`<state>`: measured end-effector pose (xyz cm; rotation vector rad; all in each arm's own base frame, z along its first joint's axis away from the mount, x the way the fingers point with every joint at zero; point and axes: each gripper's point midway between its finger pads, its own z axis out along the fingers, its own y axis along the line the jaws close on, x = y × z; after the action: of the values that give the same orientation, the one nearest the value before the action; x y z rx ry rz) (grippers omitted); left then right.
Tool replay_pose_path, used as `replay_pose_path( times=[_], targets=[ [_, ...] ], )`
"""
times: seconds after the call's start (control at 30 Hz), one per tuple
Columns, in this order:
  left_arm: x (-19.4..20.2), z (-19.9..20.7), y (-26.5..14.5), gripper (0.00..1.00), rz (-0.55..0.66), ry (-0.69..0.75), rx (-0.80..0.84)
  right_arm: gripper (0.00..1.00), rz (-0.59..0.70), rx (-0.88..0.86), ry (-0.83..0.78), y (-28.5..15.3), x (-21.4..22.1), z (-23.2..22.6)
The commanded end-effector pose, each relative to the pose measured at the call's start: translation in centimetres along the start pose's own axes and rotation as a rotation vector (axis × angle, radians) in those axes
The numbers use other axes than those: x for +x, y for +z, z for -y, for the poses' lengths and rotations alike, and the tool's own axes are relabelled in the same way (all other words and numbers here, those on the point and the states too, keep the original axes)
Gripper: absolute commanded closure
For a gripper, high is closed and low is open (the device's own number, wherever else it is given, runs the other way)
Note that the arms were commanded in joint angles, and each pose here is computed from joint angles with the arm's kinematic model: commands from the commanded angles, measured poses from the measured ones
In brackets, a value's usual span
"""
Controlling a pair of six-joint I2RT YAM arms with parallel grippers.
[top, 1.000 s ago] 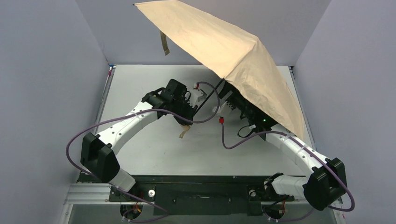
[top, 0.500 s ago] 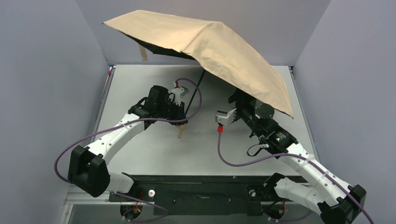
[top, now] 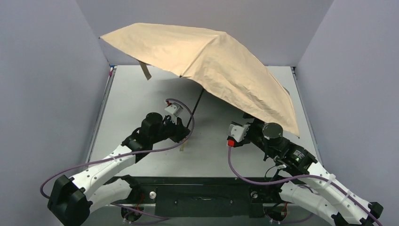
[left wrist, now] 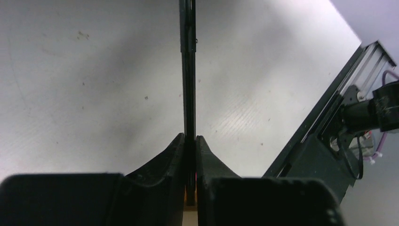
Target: Open the umbrella
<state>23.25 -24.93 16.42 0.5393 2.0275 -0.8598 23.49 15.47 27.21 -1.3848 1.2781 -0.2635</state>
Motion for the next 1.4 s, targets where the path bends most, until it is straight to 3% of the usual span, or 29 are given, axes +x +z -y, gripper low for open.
replay_pose_path(
  times=[0.0,0.17,0.43,0.63,0.8,0.9,1.07,1.37],
  targets=[
    [-5.4,0.2,-1.3,1.00,0.260,-0.071,-0.007,0.20,-0.030,-0.054,0.173,-1.3,0.8,-2.1],
    [-3.1,-1.4,-1.1,1.00,0.267,-0.271,0.038,0.20,0.065,-0.183,0.102,-4.3,-0.1,-4.3],
    [0.1,-1.5,-1.3,1.00,0.173,-0.339,0.050,0.24,-0.028,-0.332,0.111,-6.2,2.1,-7.9],
    [0.0,-0.1,-1.9,1.00,0.154,-0.256,0.095,0.24,-0.090,-0.224,0.143,-7.5,4.8,-8.0],
    [-0.7,6.2,-3.7,1.00,0.110,0.000,0.324,0.24,-0.170,-0.116,0.186,-8.3,6.9,-7.2],
    [-0.4,7.4,-4.3,1.00,0.071,0.026,0.375,0.24,-0.180,-0.097,0.194,-8.5,7.2,-7.1],
    [0.7,5.1,-3.3,1.00,0.080,-0.102,0.304,0.23,-0.188,-0.087,0.193,-9.1,7.5,-6.9],
    [1.8,-2.8,-2.1,1.00,0.133,-0.396,0.068,0.26,-0.168,-0.166,0.122,-8.5,6.8,-7.6]
  ],
)
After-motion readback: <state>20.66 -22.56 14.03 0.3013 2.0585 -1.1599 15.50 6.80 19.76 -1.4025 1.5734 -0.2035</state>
